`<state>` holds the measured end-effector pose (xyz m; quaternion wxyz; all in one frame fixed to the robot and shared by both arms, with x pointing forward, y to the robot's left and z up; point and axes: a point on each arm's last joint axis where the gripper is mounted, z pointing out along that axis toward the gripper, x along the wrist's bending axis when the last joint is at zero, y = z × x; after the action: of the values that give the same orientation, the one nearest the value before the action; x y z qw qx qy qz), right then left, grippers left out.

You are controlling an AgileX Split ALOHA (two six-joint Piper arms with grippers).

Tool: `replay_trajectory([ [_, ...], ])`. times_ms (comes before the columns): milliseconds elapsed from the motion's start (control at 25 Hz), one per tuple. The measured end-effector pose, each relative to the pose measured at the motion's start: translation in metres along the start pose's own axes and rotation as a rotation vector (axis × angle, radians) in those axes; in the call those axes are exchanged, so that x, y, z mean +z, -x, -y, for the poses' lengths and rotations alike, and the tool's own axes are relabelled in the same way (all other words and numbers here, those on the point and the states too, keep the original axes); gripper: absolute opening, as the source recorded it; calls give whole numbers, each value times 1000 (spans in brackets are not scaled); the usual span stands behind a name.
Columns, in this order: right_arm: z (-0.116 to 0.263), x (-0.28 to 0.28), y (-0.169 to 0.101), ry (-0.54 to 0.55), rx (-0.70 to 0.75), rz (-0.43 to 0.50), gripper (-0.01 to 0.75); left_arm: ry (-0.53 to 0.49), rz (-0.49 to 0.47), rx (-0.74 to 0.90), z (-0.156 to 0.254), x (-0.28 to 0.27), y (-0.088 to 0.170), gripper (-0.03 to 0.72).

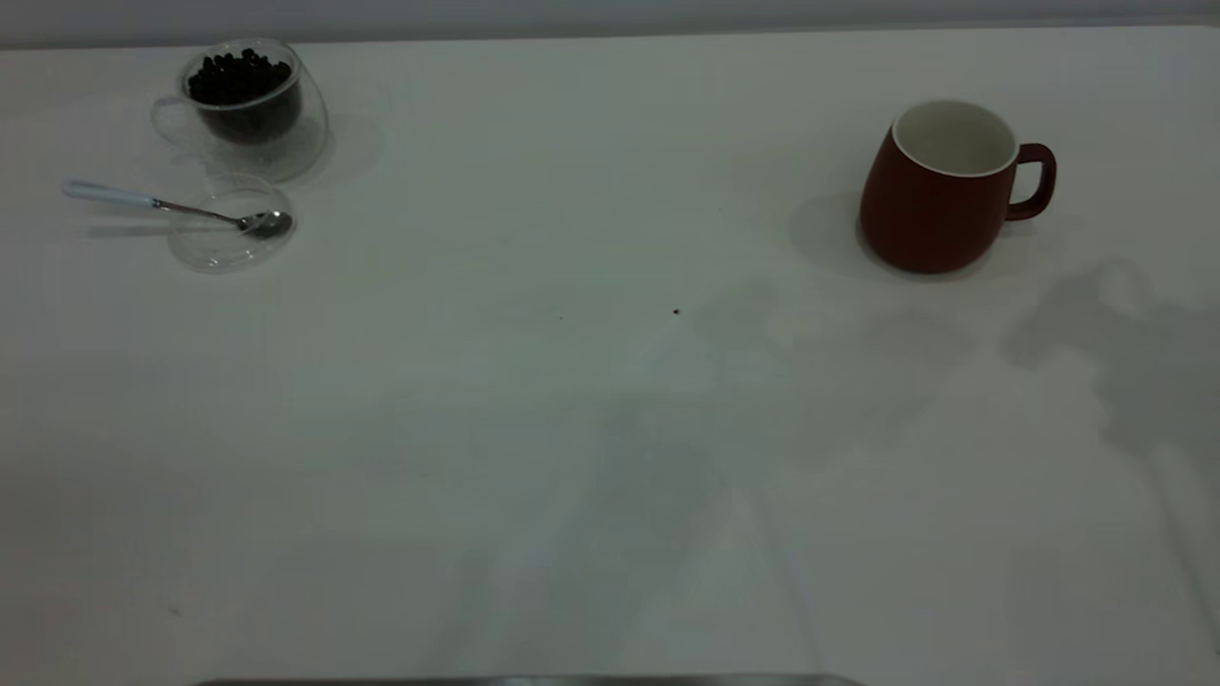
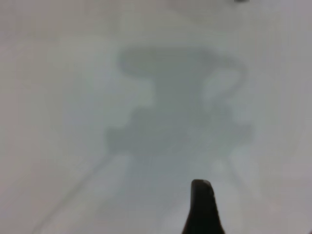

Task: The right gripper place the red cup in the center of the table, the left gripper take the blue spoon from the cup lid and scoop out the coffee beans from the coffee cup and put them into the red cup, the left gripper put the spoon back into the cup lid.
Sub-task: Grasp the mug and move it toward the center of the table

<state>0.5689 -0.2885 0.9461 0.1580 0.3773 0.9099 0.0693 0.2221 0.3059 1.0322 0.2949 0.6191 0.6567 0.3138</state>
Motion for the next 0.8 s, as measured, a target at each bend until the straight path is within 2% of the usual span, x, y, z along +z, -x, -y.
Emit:
replay_trajectory([
  [320, -35, 82, 8, -51, -164, -63, 590, 0, 0, 0, 0, 0, 0, 588],
  [520, -49, 114, 20, -52, -278, -63, 590, 0, 0, 0, 0, 0, 0, 588],
  [800, -66, 146, 33, -32, -336, -42, 590, 0, 0, 0, 0, 0, 0, 588],
])
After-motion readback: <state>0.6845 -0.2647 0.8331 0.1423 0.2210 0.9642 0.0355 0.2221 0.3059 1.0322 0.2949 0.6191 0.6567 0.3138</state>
